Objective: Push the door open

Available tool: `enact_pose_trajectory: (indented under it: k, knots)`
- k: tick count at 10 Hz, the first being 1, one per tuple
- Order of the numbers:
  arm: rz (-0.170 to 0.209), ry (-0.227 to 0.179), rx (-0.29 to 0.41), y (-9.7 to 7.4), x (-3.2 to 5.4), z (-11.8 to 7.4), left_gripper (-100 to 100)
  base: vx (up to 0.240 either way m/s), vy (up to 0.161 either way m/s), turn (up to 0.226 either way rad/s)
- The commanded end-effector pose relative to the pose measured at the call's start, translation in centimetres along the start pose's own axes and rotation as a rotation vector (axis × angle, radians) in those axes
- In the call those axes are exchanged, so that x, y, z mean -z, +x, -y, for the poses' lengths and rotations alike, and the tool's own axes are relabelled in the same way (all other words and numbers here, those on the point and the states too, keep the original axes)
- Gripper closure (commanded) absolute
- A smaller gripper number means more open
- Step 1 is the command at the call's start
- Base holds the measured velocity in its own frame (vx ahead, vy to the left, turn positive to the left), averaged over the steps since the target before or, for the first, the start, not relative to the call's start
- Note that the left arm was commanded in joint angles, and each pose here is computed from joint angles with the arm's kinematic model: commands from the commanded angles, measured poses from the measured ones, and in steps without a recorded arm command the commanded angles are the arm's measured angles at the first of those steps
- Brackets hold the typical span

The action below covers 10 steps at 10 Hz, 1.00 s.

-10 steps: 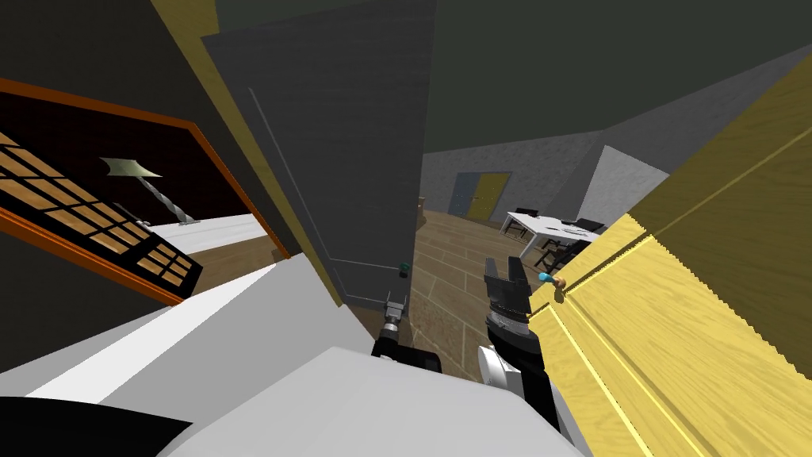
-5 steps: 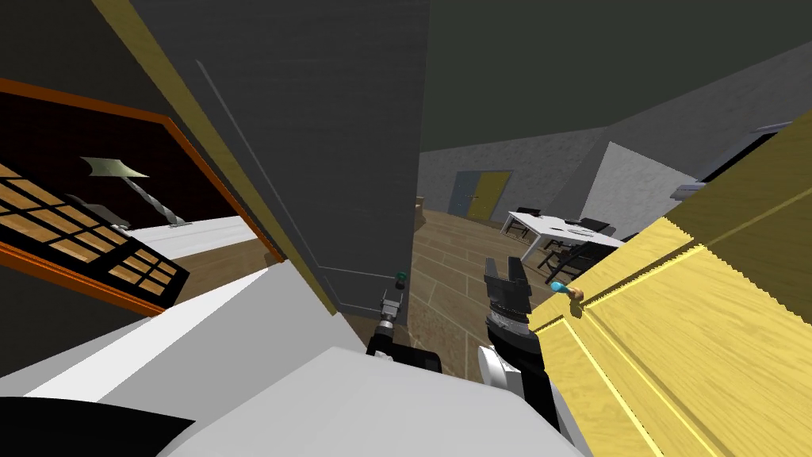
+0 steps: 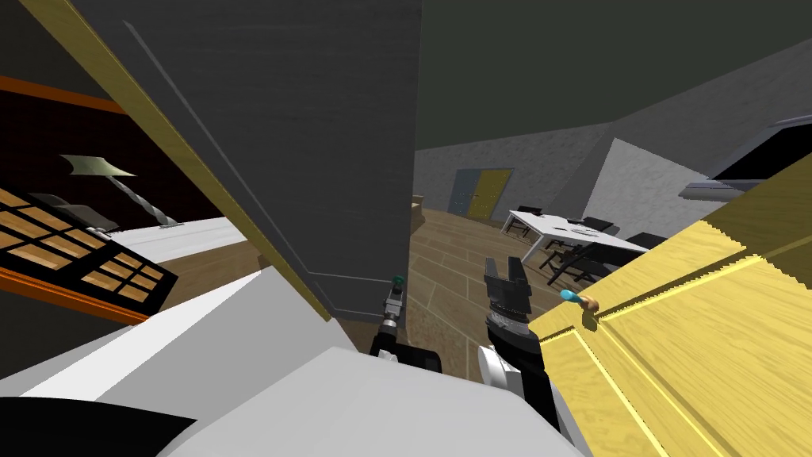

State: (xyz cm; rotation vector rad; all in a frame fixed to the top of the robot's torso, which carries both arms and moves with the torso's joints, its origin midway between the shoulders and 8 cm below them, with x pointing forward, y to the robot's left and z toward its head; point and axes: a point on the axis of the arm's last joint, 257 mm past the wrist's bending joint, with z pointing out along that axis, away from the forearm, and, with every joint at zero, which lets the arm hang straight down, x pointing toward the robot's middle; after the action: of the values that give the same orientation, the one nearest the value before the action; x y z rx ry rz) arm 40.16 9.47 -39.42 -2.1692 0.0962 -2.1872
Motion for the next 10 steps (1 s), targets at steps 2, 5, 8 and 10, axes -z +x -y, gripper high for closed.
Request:
enact_pose_trajectory:
  k: [2, 5, 8, 10]
  knots:
    - [0.001, 0.003, -0.002, -0.1, 0.03, 0.3, 100, -0.020, -0.002, -0.001]
    - [0.001, 0.003, -0.002, -0.1, 0.03, 0.3, 100, -0.007, 0.001, -0.001]
    - [0.009, 0.040, -0.031, -0.8, -0.26, 3.2, 100, 0.146, -0.035, 0.032]
    - [0.009, 0.053, -0.036, -0.9, -0.38, 4.0, 100, 0.156, -0.042, 0.017]
